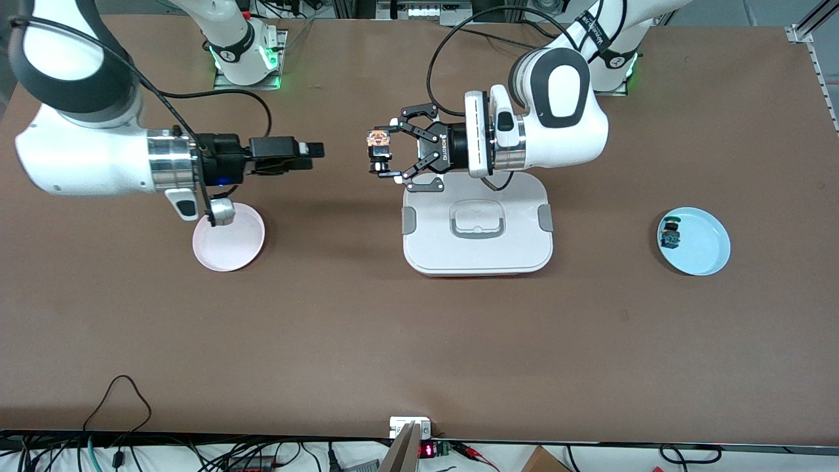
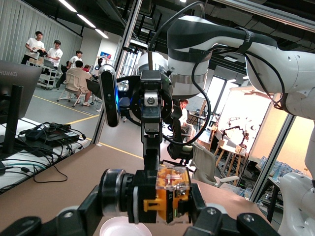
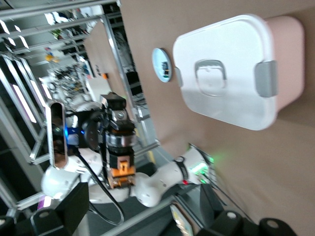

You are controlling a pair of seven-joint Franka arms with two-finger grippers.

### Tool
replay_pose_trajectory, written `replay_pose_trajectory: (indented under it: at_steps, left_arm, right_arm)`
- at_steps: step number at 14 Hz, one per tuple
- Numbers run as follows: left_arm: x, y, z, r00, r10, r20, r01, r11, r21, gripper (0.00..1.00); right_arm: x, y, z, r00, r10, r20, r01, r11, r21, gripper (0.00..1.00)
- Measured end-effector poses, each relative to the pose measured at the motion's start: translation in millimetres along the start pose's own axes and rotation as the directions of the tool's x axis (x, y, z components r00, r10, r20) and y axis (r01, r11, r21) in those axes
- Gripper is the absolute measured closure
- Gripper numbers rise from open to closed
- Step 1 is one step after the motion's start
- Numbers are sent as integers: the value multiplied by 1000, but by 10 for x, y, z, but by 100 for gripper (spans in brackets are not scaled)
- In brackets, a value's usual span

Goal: Transfer orange switch to right arm and place
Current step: 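Close the right gripper on the switch held by the left gripper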

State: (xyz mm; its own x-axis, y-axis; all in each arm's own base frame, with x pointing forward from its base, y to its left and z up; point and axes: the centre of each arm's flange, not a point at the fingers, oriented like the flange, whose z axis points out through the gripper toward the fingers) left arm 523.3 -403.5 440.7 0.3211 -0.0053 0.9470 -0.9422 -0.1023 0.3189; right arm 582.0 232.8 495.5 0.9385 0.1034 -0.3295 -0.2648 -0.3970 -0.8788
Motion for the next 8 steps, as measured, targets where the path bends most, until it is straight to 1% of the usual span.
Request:
replay_pose_trajectory:
  at_steps: [2,6,8]
  left_arm:
    - [-4,-6,-7,1000,6,-2,-6,1000,2,28]
    - [-5,-6,-7,1000,2,-10,-2,1000,5,28]
    - [-5,-6,-7,1000,2,-10,-2,1000,5,28]
  right_arm:
    - [16,110,126,999,51,-6,-51,996,72,0]
    - [32,198,290,993,115,-18,-110,979,169,0]
    - [16,163,421,991,128,-21,-122,972,201,0]
